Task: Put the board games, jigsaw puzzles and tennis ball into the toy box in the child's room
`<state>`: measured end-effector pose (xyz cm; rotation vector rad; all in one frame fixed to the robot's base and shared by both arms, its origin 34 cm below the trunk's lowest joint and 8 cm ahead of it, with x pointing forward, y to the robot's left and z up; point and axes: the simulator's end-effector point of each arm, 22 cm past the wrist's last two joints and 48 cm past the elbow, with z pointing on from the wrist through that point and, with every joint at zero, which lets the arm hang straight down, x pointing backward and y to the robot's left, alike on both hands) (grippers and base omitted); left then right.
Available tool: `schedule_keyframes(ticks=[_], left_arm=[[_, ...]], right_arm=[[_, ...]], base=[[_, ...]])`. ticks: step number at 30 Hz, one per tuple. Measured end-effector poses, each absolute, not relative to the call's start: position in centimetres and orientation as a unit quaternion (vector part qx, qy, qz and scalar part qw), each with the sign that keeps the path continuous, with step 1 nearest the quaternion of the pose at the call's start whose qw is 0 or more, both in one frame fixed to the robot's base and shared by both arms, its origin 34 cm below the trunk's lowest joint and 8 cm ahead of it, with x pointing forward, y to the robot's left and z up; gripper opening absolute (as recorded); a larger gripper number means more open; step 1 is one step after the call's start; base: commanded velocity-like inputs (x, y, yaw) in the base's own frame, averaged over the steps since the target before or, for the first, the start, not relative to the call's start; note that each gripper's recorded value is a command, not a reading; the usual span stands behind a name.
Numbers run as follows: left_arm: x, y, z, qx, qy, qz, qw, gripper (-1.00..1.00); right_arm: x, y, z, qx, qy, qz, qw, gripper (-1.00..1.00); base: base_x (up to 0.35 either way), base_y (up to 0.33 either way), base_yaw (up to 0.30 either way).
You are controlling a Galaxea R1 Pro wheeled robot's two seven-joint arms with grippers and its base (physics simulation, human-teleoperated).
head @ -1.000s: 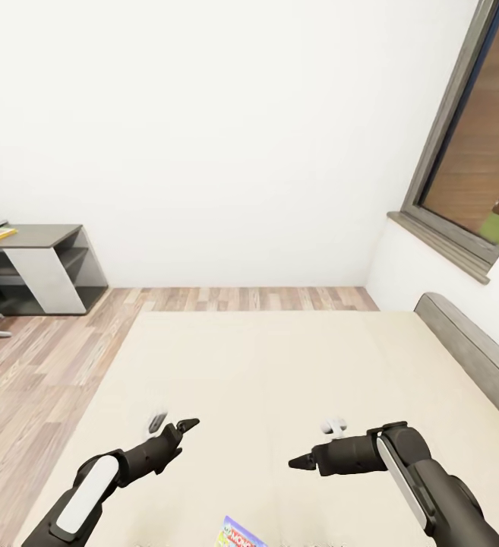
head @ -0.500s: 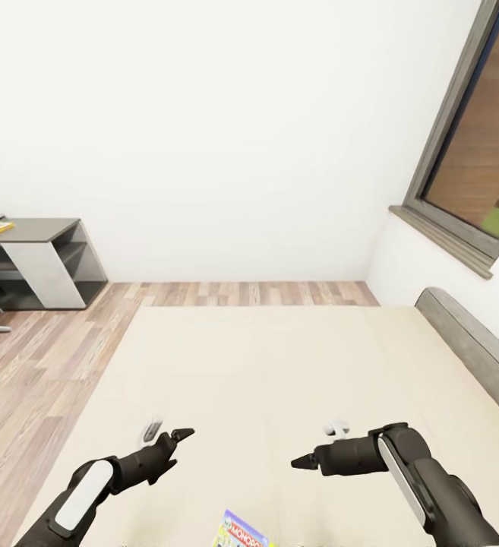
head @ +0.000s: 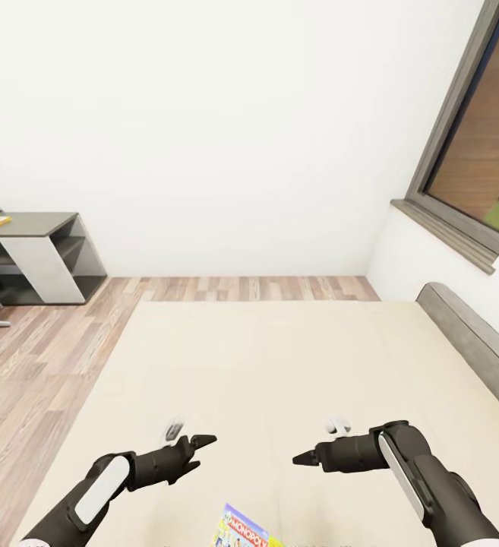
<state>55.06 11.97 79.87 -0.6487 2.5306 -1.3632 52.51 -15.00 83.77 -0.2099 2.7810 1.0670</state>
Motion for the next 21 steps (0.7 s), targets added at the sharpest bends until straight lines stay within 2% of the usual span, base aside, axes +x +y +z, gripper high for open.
schedule_keyframes(ticks=[8,21], left_arm=[[54.3,10.0,81.1,-0.181,0.841,-0.502,0.09,1.0],[53.8,9.5,80.9,-0.171,0.836,-0.515,0.084,1.0]], right_arm=[[52.3,-15.0,83.2,-0.067,0.929,0.357,0.072,1.0],[52.0,-15.0,82.4,-0.063,0.93,0.358,0.062,1.0]], base=[[0.0,0.0,0.0],[0.0,0.0,0.0]])
